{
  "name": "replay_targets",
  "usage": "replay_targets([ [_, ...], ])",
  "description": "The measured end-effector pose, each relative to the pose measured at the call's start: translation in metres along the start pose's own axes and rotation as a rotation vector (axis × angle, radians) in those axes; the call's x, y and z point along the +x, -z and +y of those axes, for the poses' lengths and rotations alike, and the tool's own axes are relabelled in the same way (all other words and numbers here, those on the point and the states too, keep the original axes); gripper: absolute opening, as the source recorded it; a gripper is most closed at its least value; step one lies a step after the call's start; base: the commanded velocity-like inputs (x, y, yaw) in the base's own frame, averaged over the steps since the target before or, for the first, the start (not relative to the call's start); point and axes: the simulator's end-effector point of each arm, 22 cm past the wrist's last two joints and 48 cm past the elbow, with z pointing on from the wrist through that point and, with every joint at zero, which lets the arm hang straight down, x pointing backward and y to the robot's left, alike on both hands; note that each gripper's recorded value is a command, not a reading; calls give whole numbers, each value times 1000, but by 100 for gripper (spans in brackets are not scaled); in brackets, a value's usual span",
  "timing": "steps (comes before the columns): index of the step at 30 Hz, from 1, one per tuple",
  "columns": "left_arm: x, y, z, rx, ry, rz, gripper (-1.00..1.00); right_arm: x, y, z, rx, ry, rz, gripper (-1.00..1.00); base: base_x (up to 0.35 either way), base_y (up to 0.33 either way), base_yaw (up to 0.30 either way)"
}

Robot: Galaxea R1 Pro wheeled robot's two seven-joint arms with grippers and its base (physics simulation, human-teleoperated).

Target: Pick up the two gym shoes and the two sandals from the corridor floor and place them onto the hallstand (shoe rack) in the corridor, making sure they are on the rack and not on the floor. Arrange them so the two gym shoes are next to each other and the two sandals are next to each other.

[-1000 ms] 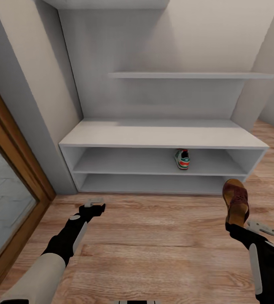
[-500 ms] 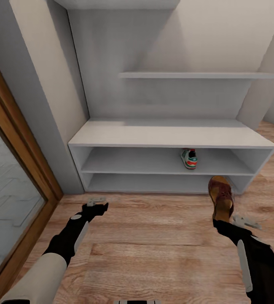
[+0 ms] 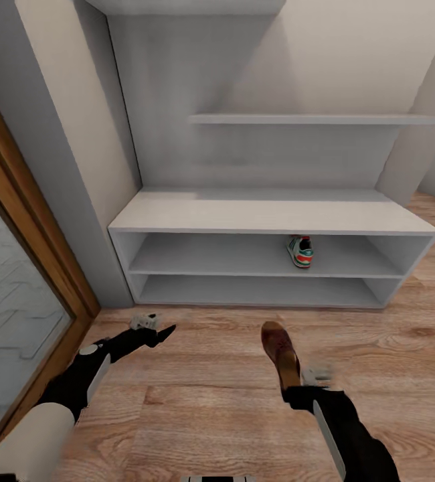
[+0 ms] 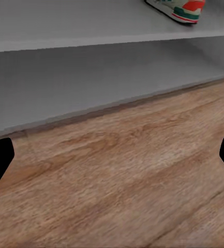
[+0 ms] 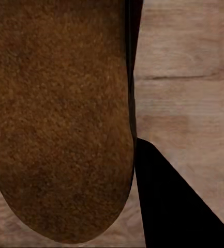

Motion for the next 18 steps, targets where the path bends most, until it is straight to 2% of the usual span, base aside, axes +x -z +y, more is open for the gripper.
replay_targets([
  [1,-4,7,1,30,3,-38,100,12,-15,4,-5,6,61,-100,0,0,0],
  [5,-12,19,-2,89,12,-85,100,-9,-26,11,-15,7,78,-100,0,0,0],
  [8,-14,31,-17,200,6,-94,100,-56,-26,17,-21,8,37,-100,0,0,0],
  [11,-14,37,-32,279,3,-97,100,-97,-25,20,-25,9,8,-100,0,0,0],
  [15,-16,34,-51,337,13,-104,100,-146,-20,21,-27,10,-13,-100,0,0,0],
  [18,-18,28,-81,414,27,-118,100,-169,-16,21,-26,11,-30,-100,0,0,0],
])
